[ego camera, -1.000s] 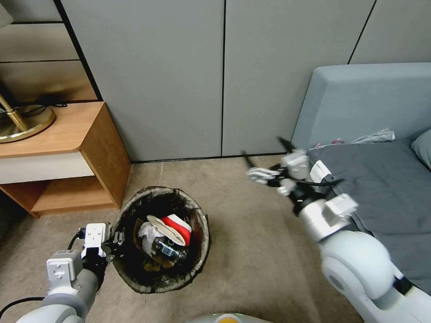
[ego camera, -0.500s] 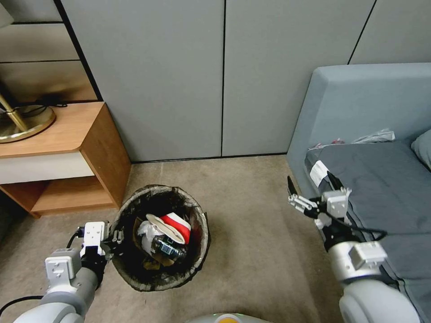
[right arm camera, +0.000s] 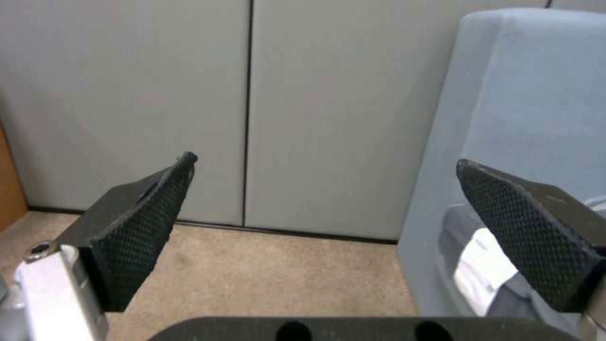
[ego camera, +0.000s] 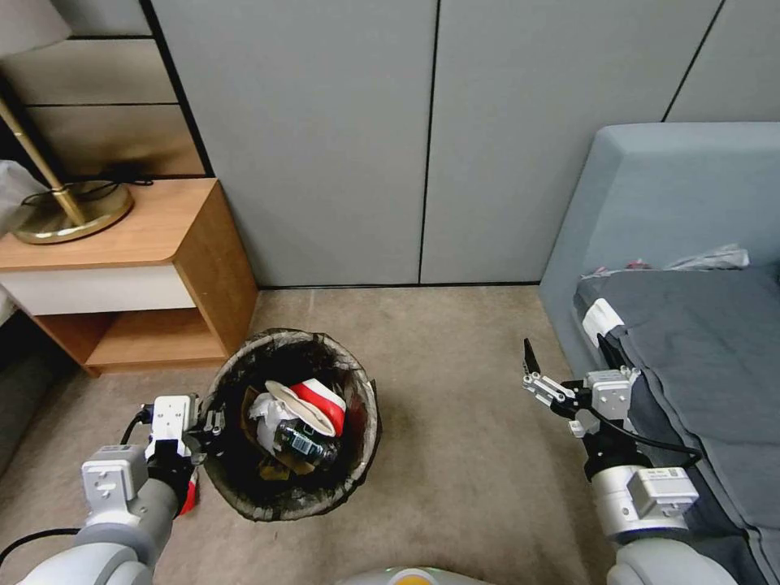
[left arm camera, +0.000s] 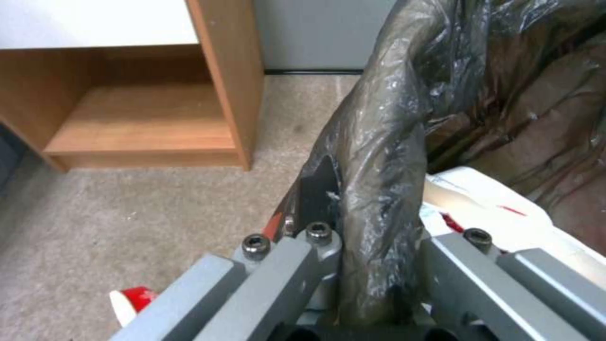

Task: Pick up the trash bin, then pick up the garbage from the floor and place it into the trash bin.

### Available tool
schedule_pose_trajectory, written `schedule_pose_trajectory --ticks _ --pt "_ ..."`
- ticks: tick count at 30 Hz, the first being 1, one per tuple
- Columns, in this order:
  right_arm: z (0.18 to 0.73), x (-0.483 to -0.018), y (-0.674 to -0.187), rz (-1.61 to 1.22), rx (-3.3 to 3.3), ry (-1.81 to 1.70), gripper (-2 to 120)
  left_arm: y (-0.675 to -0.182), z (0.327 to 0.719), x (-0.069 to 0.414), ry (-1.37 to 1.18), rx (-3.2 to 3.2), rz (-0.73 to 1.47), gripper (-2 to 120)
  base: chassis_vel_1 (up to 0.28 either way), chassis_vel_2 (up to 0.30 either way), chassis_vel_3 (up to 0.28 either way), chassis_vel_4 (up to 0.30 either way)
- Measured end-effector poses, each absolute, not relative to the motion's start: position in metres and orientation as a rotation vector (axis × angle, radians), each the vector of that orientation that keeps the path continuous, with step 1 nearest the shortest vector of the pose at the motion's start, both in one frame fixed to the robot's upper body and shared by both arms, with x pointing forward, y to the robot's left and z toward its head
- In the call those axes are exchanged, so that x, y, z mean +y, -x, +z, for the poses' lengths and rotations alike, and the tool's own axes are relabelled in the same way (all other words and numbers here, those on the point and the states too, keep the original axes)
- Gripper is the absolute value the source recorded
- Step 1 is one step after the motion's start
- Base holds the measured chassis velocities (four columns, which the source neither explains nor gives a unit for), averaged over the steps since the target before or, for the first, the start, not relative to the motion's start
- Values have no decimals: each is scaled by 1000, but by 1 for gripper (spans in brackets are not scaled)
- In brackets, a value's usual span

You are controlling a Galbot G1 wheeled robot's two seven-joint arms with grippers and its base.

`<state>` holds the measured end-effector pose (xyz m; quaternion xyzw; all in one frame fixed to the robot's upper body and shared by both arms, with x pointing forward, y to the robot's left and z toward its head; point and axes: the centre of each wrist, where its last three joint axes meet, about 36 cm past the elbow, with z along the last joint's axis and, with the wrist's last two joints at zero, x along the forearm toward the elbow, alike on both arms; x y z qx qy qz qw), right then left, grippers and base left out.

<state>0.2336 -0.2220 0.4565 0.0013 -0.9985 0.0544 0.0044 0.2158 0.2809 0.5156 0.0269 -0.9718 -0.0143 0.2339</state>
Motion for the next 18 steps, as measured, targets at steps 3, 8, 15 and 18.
schedule_pose_trajectory --ticks 3,8,15,18 --pt "454 -221 -233 170 -3121 8 100 -216 516 281 -72 -2669 -40 0 29 31 37 33" --pt "450 -221 -231 172 -3103 16 100 -216 516 281 -62 -2670 -38 0 51 54 39 48" --pt "446 -219 -232 167 -3097 25 100 -216 516 282 -51 -2674 -41 0 50 46 53 59" --pt "445 -218 -232 165 -3095 25 100 -217 517 282 -48 -2676 -43 0 66 74 62 60"
